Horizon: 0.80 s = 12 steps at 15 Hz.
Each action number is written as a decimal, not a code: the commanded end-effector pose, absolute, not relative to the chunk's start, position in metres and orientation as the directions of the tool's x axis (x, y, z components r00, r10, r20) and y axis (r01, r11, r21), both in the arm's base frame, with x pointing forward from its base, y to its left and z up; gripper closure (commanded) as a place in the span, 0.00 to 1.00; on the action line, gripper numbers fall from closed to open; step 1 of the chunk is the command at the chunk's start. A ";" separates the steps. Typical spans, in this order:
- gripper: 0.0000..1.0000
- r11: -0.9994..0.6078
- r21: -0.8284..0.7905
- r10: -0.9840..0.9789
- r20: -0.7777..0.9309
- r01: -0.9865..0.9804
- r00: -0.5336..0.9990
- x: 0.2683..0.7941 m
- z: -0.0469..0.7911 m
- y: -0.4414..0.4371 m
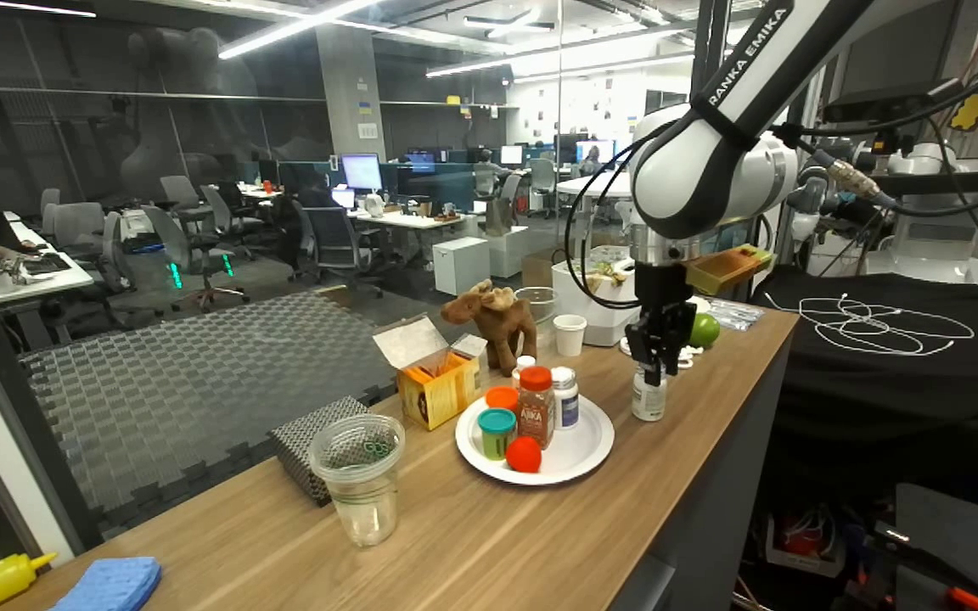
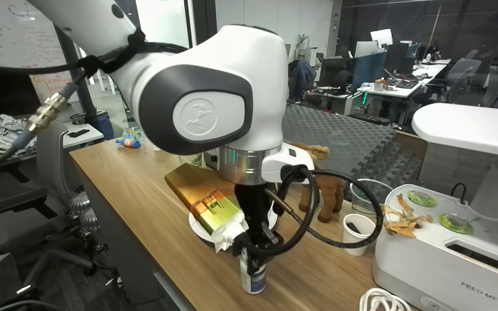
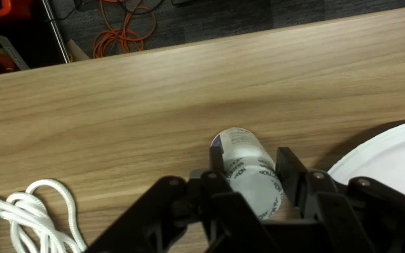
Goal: Pile up the plastic cups and put all the containers on the white plate
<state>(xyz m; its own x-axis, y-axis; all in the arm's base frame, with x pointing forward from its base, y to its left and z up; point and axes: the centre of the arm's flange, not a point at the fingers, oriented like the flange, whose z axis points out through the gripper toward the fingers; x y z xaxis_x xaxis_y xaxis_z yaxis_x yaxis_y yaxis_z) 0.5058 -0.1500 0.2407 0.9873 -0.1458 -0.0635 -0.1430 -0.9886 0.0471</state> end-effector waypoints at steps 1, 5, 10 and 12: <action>0.81 -0.985 0.067 -0.159 -0.030 -0.157 0.987 0.510 0.252 -0.148; 0.83 -0.985 0.086 -0.146 0.029 -0.148 0.989 0.517 0.270 -0.142; 0.83 -0.994 0.096 -0.044 0.107 -0.055 0.993 0.530 0.298 -0.115; 0.83 -0.996 0.084 0.004 0.113 -0.006 0.994 0.536 0.302 -0.097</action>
